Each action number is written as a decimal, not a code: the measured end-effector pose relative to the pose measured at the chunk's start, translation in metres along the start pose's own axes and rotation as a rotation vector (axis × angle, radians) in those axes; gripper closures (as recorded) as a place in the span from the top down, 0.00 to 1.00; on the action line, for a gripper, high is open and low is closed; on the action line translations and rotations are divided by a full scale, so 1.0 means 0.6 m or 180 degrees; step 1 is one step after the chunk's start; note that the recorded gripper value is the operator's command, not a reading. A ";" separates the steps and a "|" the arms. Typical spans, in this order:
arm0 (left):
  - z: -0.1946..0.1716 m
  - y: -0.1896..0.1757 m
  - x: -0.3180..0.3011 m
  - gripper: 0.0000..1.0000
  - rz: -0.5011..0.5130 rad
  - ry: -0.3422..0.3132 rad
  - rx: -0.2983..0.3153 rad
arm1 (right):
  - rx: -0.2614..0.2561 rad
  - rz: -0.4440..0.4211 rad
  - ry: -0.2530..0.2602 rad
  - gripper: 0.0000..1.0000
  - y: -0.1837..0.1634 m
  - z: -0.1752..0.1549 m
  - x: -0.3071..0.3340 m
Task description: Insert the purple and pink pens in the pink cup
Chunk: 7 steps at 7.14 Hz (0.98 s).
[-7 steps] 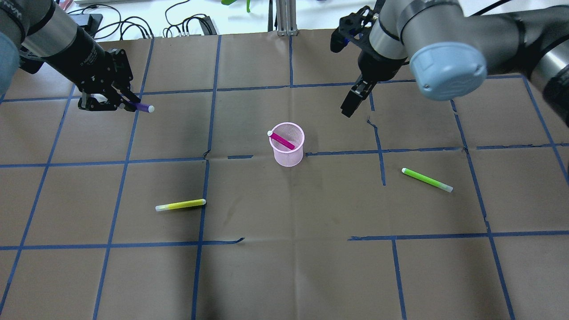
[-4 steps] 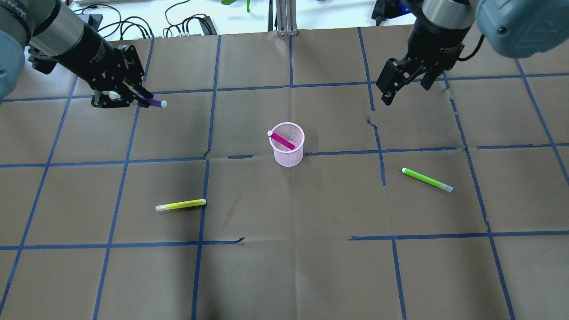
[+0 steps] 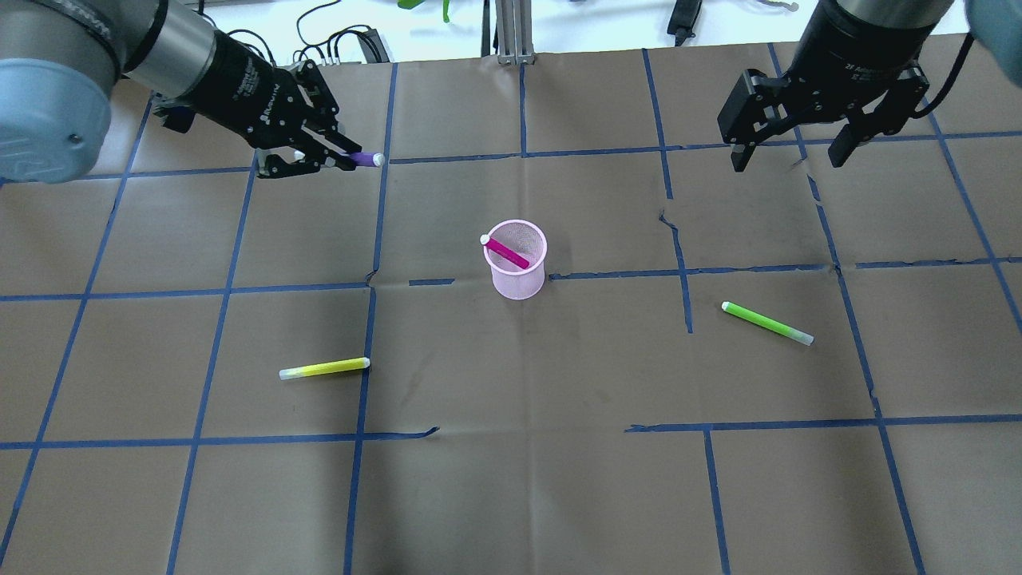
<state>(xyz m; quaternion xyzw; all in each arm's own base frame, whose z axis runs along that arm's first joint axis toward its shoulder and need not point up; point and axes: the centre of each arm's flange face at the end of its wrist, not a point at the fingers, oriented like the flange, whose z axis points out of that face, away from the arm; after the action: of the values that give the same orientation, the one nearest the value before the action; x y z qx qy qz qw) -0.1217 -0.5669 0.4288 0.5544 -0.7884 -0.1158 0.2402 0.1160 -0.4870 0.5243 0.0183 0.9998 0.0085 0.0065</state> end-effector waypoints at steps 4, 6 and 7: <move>0.208 0.074 0.091 0.02 -0.0342 0.0363 -0.0092 | -0.0049 0.0065 -0.0045 1.00 0.032 0.006 -0.012; 0.250 0.122 0.100 0.02 -0.0610 0.0514 -0.0276 | -0.0048 0.0076 -0.0038 1.00 0.030 0.033 -0.012; 0.255 0.136 0.097 0.02 -0.0734 0.0607 -0.0349 | -0.0006 0.0073 -0.0028 1.00 0.029 0.039 -0.012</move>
<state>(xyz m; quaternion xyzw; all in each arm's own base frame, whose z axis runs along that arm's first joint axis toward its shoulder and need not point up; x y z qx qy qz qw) -0.2819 -0.6048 0.3489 0.6358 -0.6856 -0.1323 0.3290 0.1242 -0.4695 0.5013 0.0299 0.9995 0.0094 0.0108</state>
